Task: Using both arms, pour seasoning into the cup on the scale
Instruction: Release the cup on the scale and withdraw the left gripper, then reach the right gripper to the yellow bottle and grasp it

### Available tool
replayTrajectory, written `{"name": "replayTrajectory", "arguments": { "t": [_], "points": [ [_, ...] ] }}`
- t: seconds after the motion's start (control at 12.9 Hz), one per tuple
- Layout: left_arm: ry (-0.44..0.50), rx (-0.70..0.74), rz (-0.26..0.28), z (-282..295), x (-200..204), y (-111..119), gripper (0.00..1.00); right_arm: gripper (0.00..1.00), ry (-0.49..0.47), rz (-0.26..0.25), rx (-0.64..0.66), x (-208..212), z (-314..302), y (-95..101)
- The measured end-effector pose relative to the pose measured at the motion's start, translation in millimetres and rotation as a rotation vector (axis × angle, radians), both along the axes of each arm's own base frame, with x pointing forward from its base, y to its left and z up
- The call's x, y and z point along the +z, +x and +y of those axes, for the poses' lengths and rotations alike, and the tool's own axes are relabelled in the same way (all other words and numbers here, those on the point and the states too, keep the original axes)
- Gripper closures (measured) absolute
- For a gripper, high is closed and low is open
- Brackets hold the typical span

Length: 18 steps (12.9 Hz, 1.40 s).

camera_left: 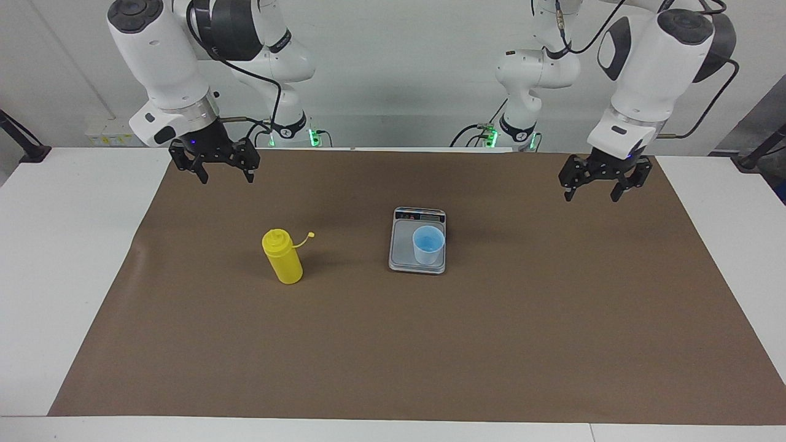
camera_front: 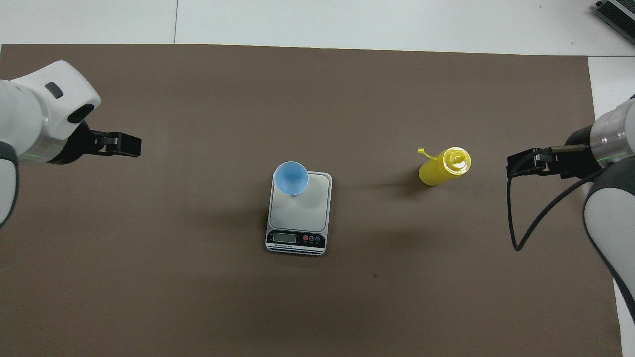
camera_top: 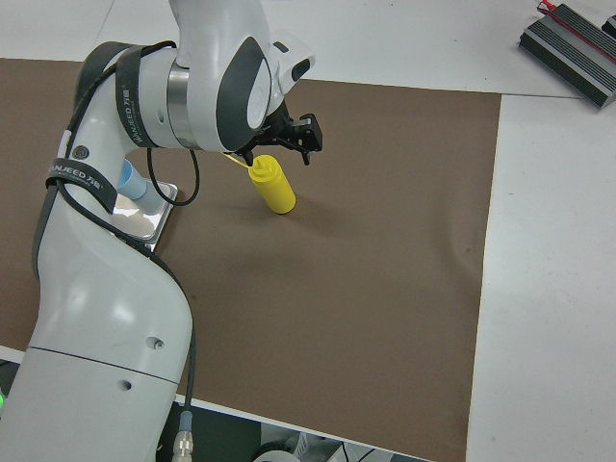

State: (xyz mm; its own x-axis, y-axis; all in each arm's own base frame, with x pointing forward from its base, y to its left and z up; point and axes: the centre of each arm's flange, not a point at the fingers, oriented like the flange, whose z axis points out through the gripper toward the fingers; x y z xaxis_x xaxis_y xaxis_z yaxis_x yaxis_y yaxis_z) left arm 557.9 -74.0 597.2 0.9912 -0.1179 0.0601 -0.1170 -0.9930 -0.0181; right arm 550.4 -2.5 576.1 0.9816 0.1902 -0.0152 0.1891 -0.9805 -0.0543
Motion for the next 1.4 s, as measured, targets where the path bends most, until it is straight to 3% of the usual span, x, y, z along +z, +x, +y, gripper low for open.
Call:
{"name": "replayTrajectory", "arguments": {
  "t": [0.16, 0.31, 0.62, 0.85, 1.01, 1.24, 1.4],
  "points": [
    [0.001, 0.0, 0.011, -0.2, -2.8, -1.1, 0.0, 0.0, 0.065, -0.023, 0.105, -12.0, -21.5, -1.2],
    [0.004, -0.005, 0.019, 13.6, -6.4, -0.1, 0.0, 0.0, 0.136, -0.085, 0.222, -27.7, -44.6, -0.4],
    [-0.029, -0.011, 0.014, 28.0, -1.8, -0.5, 0.0, 0.0, 0.37, -0.289, 0.491, -96.8, -78.5, 0.0],
    [-0.047, 0.019, 0.012, 44.7, 17.9, -5.0, 0.0, 0.0, 0.477, -0.414, 0.633, -158.0, -97.9, 6.0],
    [-0.047, 0.018, 0.017, 45.0, 23.7, -7.7, 0.0, 0.0, 0.513, -0.456, 0.694, -186.8, -97.2, 10.3],
    [-0.045, 0.01, 0.039, 40.8, 24.7, -10.9, 0.0, 0.0, 0.537, -0.46, 0.733, -210.8, -92.4, 4.7],
    [-0.044, 0.006, 0.048, 39.8, 24.0, -12.0, 0.0, 0.0, 0.55, -0.506, 0.746, -224.7, -88.8, -1.0]
  ]
}}
